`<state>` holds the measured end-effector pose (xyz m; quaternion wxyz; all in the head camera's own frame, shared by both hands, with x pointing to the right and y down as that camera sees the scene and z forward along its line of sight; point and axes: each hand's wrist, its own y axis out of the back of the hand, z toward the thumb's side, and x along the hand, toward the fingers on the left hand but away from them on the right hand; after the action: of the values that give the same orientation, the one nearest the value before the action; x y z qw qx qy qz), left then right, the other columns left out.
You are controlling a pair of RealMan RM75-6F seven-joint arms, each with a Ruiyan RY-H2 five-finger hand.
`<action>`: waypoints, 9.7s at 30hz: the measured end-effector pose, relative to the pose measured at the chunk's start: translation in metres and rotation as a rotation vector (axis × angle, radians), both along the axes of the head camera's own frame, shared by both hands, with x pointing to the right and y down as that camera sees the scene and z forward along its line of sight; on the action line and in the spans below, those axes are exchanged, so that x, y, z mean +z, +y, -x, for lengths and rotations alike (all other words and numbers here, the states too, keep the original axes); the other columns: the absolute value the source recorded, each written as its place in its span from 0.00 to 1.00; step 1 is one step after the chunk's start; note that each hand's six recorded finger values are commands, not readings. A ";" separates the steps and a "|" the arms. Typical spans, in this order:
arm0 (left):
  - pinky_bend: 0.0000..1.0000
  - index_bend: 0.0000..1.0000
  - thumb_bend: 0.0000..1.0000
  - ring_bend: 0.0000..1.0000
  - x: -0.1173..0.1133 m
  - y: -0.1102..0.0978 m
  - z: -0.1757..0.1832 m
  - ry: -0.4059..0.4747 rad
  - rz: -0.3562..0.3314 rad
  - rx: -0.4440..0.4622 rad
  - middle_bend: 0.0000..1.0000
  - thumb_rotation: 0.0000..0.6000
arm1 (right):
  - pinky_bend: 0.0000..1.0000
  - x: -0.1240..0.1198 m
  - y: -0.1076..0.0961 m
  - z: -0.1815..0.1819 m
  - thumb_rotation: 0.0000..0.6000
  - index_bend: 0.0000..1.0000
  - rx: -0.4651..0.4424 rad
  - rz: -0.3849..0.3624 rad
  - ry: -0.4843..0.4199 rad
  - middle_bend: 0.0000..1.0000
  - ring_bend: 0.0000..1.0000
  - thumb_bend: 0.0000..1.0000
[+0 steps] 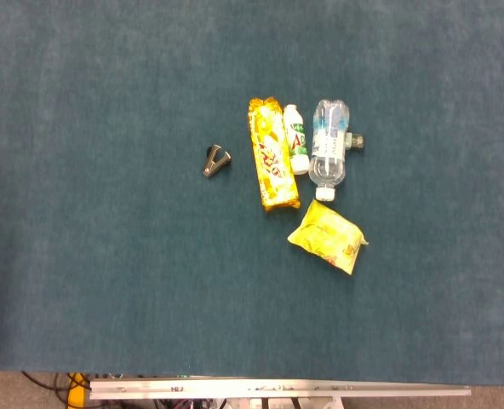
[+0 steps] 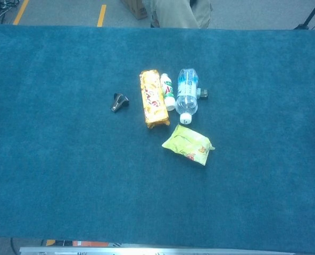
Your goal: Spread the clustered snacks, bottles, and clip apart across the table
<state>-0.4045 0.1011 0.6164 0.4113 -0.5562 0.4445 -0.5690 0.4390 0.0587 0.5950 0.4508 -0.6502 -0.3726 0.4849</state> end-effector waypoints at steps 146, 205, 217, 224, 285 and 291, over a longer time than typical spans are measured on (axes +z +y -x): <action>0.07 0.00 0.36 0.03 0.001 0.032 0.023 0.037 0.094 -0.100 0.04 1.00 | 0.46 0.083 -0.044 0.214 1.00 0.05 -0.501 0.220 0.065 0.25 0.23 0.00; 0.07 0.00 0.36 0.03 -0.001 0.044 0.037 0.062 0.108 -0.141 0.04 1.00 | 0.43 0.153 -0.072 0.353 1.00 0.05 -0.775 0.074 0.470 0.26 0.21 0.00; 0.07 0.00 0.36 0.03 -0.004 0.044 0.036 0.069 0.093 -0.128 0.04 1.00 | 0.43 0.160 -0.063 0.364 1.00 0.27 -0.799 0.087 0.485 0.32 0.25 0.00; 0.07 0.00 0.36 0.03 -0.004 0.046 0.035 0.074 0.095 -0.128 0.04 1.00 | 0.43 0.167 -0.066 0.361 1.00 0.61 -0.772 0.077 0.503 0.46 0.39 0.00; 0.07 0.00 0.36 0.03 -0.003 0.047 0.028 0.073 0.118 -0.119 0.04 1.00 | 0.45 0.087 0.070 0.324 1.00 0.34 -1.141 0.188 0.204 0.40 0.34 0.00; 0.07 0.00 0.36 0.03 -0.003 0.045 0.026 0.069 0.119 -0.113 0.04 1.00 | 0.45 0.080 0.066 0.319 1.00 0.23 -1.123 0.176 0.191 0.38 0.33 0.00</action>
<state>-0.4307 0.1464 0.6133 0.3292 -0.5728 0.4547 -0.5973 0.1201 0.1249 0.6748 0.6151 -0.7367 0.1140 0.2568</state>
